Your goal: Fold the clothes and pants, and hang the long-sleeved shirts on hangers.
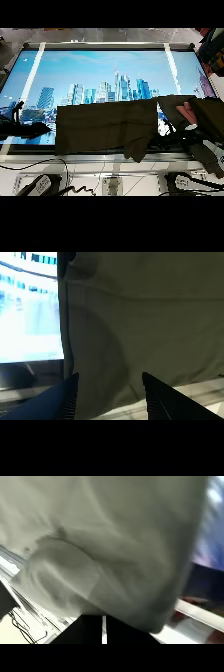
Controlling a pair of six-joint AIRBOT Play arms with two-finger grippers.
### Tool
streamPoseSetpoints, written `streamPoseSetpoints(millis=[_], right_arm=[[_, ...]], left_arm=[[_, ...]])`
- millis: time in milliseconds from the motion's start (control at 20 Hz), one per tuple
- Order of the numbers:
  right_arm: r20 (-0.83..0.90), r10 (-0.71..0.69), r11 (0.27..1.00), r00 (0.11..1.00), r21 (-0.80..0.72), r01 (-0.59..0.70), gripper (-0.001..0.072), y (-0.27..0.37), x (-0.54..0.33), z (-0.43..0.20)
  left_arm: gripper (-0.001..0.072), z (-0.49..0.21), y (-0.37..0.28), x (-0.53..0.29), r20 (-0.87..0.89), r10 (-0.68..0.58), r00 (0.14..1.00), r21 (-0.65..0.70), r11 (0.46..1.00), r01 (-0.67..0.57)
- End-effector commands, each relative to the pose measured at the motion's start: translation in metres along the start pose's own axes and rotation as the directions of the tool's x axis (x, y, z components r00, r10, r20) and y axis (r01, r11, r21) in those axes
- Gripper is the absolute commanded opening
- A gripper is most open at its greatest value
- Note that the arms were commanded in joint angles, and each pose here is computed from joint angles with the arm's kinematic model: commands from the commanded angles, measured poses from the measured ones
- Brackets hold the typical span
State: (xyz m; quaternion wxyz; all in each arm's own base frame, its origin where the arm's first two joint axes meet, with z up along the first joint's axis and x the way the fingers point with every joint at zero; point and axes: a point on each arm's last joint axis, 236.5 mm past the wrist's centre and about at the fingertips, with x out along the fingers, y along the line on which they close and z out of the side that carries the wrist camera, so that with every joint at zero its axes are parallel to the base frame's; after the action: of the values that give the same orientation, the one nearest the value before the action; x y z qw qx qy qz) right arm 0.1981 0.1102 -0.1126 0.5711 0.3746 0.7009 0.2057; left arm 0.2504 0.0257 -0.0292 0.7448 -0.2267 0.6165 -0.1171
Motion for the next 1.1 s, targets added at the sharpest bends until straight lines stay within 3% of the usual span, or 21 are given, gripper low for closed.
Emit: streamPoseSetpoints(millis=[0,150,550,600,650,750,800,1050], right_arm=[[0.034,0.036,0.999,0.999,-0.019,-0.035,0.0013,0.009,-0.001,0.007],[0.038,0.038,0.999,0.999,-0.024,-0.037,0.0013,0.011,-0.002,0.007],[0.04,0.041,0.999,0.998,-0.023,-0.04,0.0013,0.012,-0.002,0.008],[0.041,0.042,0.999,0.998,-0.025,-0.041,0.0013,0.012,-0.002,0.008],[0.044,0.044,0.998,0.998,-0.036,-0.042,0.0013,0.013,-0.003,0.008],[0.059,0.043,0.998,0.997,-0.057,-0.039,0.0013,0.016,-0.006,0.01],[0.071,0.041,0.997,0.997,-0.07,-0.036,0.0013,0.018,-0.008,0.01],[0.126,0.075,0.988,0.989,-0.143,-0.056,0.0013,0.047,-0.026,0.007]], left_arm=[[0.0471,-0.035,0.01,0.016,-0.109,0.014,0.994,0.004,1.0,-0.013],[0.0471,-0.065,0.01,0.036,-0.173,-0.015,0.985,0.038,0.999,0.022],[0.0468,-0.096,0.041,0.063,-0.211,0.083,0.974,0.045,0.996,-0.075],[0.044,-0.098,0.041,0.065,-0.213,0.082,0.974,0.042,0.996,-0.075],[0.0361,-0.1,0.04,0.067,-0.218,0.08,0.973,0.045,0.996,-0.071],[0.0169,-0.102,0.034,0.07,-0.238,0.08,0.968,0.08,0.995,-0.063],[0.0036,-0.103,0.03,0.072,-0.248,0.082,0.965,0.104,0.993,-0.058],[0.0012,-0.101,-0.005,0.074,-0.293,0.031,0.955,0.203,0.979,0.031]])
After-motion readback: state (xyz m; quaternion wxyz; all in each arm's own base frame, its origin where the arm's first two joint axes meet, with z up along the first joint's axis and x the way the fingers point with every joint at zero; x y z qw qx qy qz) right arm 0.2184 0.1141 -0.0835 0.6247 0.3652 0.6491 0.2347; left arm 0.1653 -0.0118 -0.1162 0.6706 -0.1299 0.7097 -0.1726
